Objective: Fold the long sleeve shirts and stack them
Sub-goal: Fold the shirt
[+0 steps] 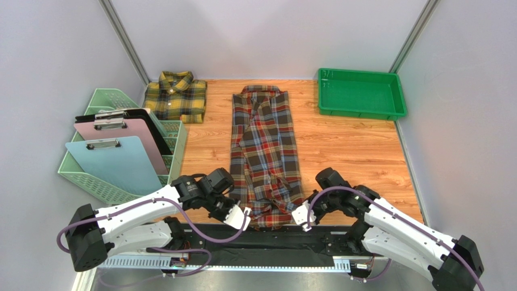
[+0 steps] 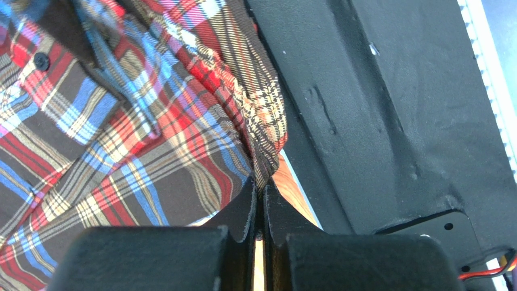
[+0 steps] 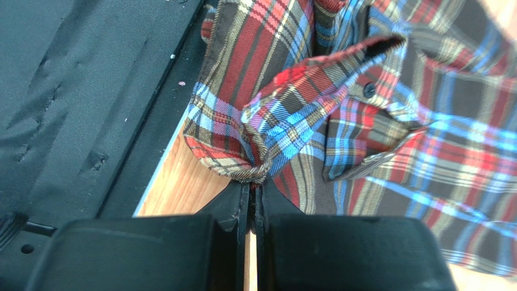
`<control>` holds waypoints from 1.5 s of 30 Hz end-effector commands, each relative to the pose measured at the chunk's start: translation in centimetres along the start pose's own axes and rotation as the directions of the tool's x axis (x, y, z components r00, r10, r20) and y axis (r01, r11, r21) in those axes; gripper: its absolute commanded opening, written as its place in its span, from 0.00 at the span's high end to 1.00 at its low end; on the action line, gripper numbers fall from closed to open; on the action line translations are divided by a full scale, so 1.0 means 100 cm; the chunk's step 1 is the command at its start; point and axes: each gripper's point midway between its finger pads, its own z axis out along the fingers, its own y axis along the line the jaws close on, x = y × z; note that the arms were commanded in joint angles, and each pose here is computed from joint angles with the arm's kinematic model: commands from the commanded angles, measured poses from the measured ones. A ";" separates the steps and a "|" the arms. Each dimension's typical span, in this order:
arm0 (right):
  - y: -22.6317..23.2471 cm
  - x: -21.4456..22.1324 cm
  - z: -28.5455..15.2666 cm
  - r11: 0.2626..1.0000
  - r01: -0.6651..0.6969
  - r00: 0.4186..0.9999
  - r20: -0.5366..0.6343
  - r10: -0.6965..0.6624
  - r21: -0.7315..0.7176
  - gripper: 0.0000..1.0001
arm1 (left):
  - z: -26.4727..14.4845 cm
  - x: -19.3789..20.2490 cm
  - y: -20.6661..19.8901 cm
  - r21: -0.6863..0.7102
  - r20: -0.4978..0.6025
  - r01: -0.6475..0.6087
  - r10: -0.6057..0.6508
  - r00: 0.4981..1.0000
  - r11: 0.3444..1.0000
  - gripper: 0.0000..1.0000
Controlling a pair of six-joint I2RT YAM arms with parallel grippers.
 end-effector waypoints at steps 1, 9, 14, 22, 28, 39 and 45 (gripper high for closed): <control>-0.030 -0.005 -0.002 0.996 -0.057 0.998 -0.004 0.057 0.068 1.00 | -0.009 -0.016 0.017 -0.037 0.033 0.053 -0.052 0.998 0.998 1.00; -0.121 -0.009 -0.038 0.962 -0.128 0.992 0.043 0.121 0.240 1.00 | -0.061 -0.025 0.107 -0.202 0.120 0.150 -0.128 0.985 0.968 1.00; -0.195 0.027 -0.044 0.935 -0.232 0.973 0.051 0.227 0.270 1.00 | -0.100 -0.011 0.199 -0.309 0.156 0.228 -0.188 0.970 0.923 1.00; -0.307 0.124 -0.041 0.866 -0.363 0.925 0.023 0.379 0.343 1.00 | -0.089 0.092 0.295 -0.285 0.131 0.459 -0.440 0.888 0.842 1.00; -0.319 0.181 -0.005 0.838 -0.437 0.882 -0.028 0.471 0.327 1.00 | -0.064 0.132 0.321 -0.298 0.081 0.502 -0.503 0.861 0.812 1.00; -0.346 0.195 -0.038 0.682 -0.580 0.772 0.033 0.635 0.447 0.55 | -0.106 0.153 0.344 -0.374 0.201 0.698 -0.681 0.704 0.611 0.73; -0.340 0.172 -0.091 0.457 -0.772 0.573 0.170 0.802 0.442 0.33 | -0.159 0.126 0.339 -0.378 0.380 0.818 -0.733 0.564 0.433 0.54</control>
